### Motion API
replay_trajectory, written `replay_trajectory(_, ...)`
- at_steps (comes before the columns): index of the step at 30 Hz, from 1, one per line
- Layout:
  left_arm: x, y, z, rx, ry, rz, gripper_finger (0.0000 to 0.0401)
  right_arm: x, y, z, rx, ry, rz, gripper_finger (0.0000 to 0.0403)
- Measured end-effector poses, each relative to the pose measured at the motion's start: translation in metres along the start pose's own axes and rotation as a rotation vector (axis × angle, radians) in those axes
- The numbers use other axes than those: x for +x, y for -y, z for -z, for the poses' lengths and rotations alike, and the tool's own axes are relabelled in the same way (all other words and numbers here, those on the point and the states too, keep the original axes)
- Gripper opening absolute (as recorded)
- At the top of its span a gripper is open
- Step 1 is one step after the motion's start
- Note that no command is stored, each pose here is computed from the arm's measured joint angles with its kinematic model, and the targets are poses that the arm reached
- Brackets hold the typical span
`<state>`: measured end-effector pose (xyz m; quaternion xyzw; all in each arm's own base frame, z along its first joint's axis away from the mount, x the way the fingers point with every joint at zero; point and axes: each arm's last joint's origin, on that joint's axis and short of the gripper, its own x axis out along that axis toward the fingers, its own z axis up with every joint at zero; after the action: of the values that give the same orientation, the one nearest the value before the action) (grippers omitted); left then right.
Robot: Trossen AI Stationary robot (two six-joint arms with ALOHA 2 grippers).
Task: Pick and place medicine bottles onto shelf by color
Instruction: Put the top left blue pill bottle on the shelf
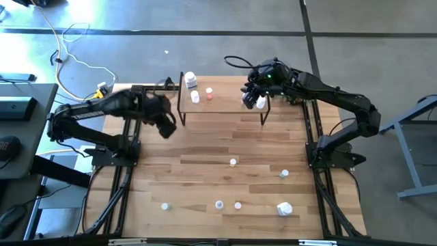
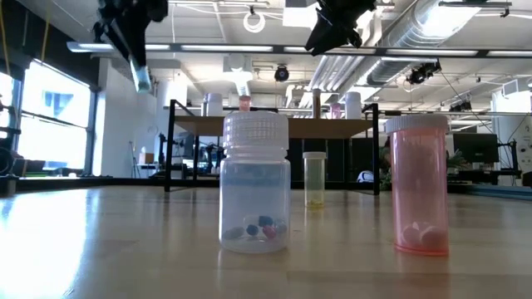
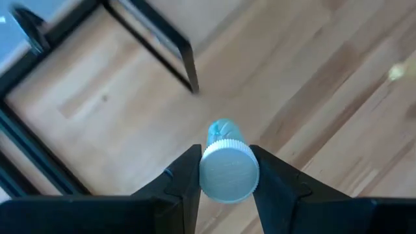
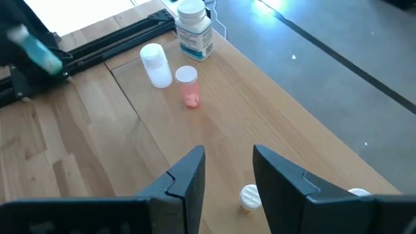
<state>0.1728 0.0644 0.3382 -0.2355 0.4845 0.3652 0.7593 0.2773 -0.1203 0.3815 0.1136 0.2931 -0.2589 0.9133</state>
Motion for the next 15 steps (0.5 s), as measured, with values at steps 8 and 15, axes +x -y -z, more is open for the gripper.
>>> replay_trajectory(8,-0.05,-0.028,-0.043,-0.063,0.299,-0.021,0.0105,0.0,0.0,-0.001,-0.036,0.009,0.0,0.0122)
replay_trajectory(15,-0.068,-0.049,-0.087,0.007,0.547,-0.085,0.0106,0.0,0.006,-0.005,-0.087,0.039,0.015,0.0122)
